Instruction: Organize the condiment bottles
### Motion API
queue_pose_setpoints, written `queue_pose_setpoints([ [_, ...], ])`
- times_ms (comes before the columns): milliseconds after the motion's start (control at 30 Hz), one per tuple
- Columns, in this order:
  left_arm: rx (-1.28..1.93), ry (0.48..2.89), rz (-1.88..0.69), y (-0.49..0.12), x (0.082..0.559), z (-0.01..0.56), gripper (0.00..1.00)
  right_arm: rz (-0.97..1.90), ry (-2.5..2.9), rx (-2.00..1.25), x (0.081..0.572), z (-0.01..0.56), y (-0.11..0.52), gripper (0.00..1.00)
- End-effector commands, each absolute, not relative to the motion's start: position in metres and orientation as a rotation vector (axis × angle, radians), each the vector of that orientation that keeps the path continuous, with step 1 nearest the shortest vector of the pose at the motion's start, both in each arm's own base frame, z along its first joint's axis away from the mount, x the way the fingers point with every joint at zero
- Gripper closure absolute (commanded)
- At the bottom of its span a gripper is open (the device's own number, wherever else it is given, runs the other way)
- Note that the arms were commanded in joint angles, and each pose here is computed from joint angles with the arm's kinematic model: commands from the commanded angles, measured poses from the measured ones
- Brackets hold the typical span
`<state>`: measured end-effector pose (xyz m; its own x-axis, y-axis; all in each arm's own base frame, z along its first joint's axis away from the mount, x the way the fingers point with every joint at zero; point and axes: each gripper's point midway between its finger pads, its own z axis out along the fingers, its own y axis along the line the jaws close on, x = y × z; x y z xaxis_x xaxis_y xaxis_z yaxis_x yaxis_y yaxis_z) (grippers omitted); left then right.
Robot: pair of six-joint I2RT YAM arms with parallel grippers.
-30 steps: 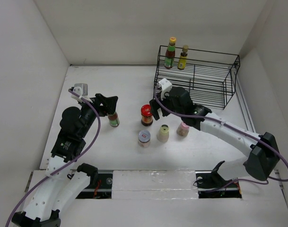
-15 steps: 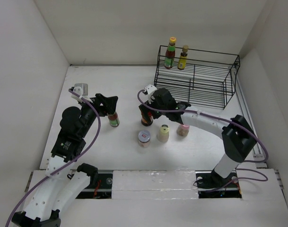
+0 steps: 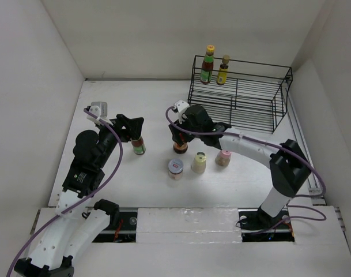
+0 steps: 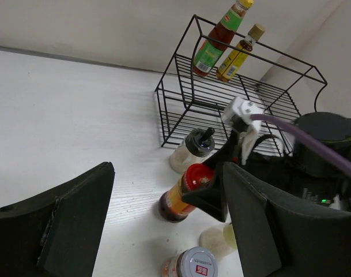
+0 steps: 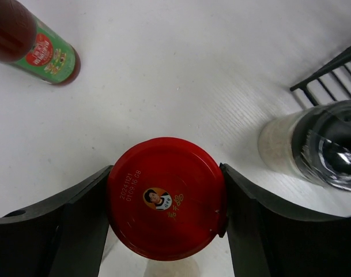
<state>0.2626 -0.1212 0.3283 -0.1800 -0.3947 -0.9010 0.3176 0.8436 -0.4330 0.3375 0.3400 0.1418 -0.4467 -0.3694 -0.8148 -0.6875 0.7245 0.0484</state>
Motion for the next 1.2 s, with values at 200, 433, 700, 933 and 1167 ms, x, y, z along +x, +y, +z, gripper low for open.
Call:
queue_pose_setpoints([
  [200,-0.036,1.577,-0.652,-0.124,0.261,0.346,0.28,0.435,1.381,-0.385,0.359,0.456,0.254,0.5],
  [433,-0.036,1.558,-0.656,-0.122,0.257,0.351,0.28,0.263,1.325,-0.186,0.417,0.505,0.143,0.51],
  [700,-0.036,1.568,-0.654,-0.122,0.256,0.349,0.28,0.119,1.366,-0.096,0.495,0.523,0.069,0.52],
  [933,-0.043,1.567,-0.647,-0.121,0.257,0.349,0.28,0.12,1.432,-0.103,0.533,0.51,0.052,0.52],
  [1167,-0.043,1.567,-0.647,-0.121,0.257,0.349,0.28,0.121,1.447,-0.105,0.549,0.496,0.05,0.52],
])
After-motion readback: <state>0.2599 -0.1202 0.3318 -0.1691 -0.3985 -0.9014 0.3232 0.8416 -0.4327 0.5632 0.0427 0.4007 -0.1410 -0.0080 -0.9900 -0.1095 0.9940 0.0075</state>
